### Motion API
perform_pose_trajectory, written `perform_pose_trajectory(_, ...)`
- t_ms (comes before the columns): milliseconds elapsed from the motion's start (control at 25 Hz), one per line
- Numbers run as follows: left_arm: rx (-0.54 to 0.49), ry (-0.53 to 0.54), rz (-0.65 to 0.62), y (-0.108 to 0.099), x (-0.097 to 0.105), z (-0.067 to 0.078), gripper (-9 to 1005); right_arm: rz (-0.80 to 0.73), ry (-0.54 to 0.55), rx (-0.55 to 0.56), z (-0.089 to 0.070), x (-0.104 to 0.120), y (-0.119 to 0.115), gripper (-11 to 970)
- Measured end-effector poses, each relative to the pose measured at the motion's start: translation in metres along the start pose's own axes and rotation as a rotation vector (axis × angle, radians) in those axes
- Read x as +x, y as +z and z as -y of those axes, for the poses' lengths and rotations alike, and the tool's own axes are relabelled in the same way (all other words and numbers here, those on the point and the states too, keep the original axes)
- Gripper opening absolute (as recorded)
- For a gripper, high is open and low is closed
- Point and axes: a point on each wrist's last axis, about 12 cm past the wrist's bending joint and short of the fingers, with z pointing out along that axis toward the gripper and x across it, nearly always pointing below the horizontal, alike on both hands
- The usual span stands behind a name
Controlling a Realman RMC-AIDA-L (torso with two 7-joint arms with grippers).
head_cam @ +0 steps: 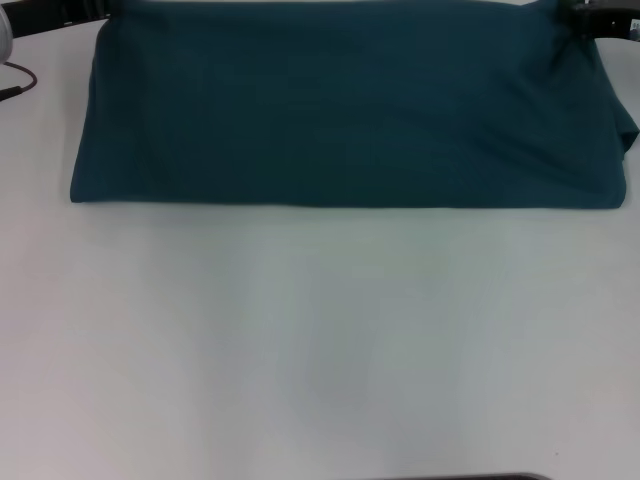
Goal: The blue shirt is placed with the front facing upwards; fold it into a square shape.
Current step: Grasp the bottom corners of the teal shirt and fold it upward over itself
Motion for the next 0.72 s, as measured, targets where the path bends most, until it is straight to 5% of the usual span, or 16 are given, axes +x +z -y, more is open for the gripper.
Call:
perform_pose_trajectory(640, -0.061, -0.045, 0.042, 0.007, 0.009, 0.000, 115, -0.023, -0.041, 0.113, -0.006, 0.010, 0.015, 113)
perform_pose_trajectory(720, -0.060, -0.055, 0.051, 0.006, 0.010, 0.000, 199, -0.023, -0.046, 0.112, -0.007, 0.010, 0.016, 115)
